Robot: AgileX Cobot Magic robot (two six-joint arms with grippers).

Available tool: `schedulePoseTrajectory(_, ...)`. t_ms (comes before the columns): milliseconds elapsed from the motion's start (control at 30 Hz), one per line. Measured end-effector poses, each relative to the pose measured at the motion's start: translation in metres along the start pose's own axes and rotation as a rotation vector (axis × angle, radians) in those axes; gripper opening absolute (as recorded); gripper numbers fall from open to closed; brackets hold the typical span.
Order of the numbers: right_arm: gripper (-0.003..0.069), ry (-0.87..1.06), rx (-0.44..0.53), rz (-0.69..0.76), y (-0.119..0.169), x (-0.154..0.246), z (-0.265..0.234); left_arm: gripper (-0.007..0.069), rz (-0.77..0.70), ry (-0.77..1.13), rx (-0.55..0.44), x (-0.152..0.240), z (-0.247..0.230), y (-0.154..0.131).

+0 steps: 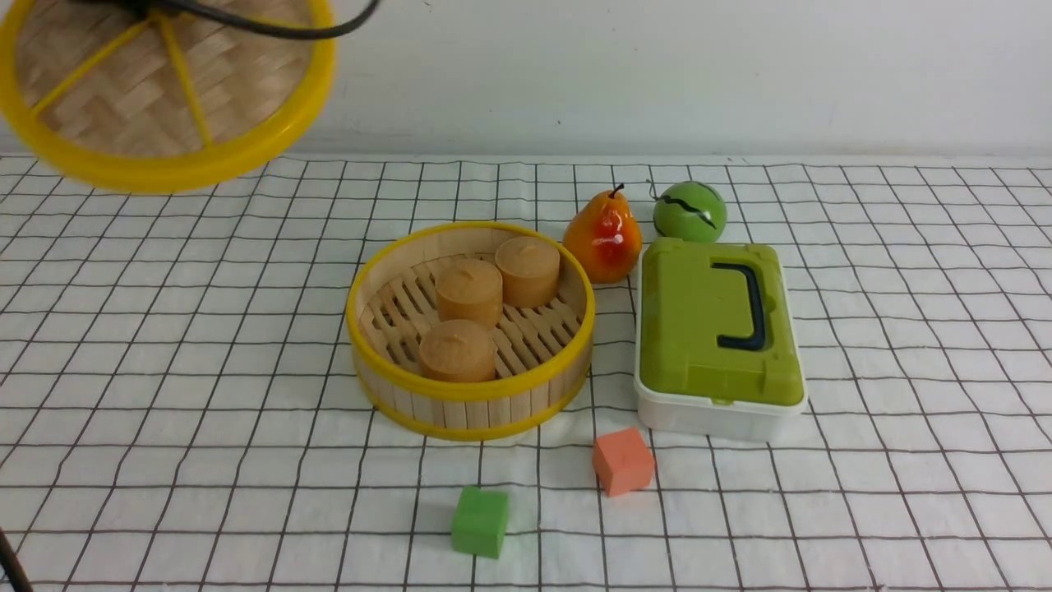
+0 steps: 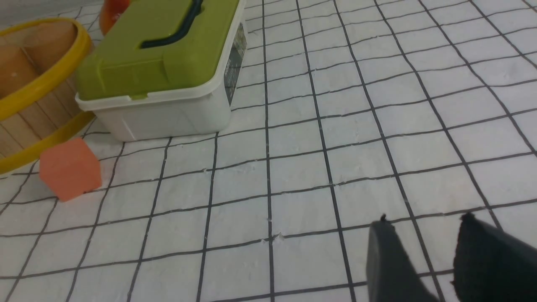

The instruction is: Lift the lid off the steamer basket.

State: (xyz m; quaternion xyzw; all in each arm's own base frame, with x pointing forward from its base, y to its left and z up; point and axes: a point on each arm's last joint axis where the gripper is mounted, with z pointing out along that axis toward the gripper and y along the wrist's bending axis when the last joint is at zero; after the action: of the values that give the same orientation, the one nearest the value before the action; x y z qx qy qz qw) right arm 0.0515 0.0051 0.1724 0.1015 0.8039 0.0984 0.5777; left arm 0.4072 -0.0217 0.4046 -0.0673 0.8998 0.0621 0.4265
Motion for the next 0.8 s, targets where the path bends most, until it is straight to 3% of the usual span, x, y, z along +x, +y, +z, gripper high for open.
schedulePoseTrajectory(100, 0.024, 0.0, 0.0, 0.0, 0.0, 0.0, 0.0, 0.0104, -0.04, 0.12, -0.036, 0.035, 0.057, 0.015)
schedulePoseTrajectory(200, 0.024, 0.0, 0.0, 0.0, 0.0, 0.0, 0.0, 0.0104, -0.049, 0.249, -0.038, 0.077, 0.11, 0.011)
schedulePoseTrajectory(433, 0.024, 0.0, 0.0, 0.0, 0.0, 0.0, 0.0, 0.0113, -0.061, 0.36, -0.024, 0.119, 0.164, -0.006)
schedulePoseTrajectory(500, 0.024, 0.0, 0.0, 0.0, 0.0, 0.0, 0.0, 0.0137, -0.072, 0.361, -0.018, 0.119, 0.164, -0.006)
schedulePoseTrajectory(633, 0.024, 0.0, 0.0, 0.0, 0.0, 0.0, 0.0, 0.0269, -0.033, 0.309, 0.001, 0.101, 0.147, -0.005)
schedulePoseTrajectory(733, 0.024, 0.0, 0.0, 0.0, 0.0, 0.0, 0.0, 0.0291, -0.008, 0.239, 0.012, 0.074, 0.112, -0.002)
schedulePoseTrajectory(800, 0.024, 0.0, 0.0, 0.0, 0.0, 0.0, 0.0, 0.0262, -0.002, 0.153, 0.029, 0.048, 0.068, 0.001)
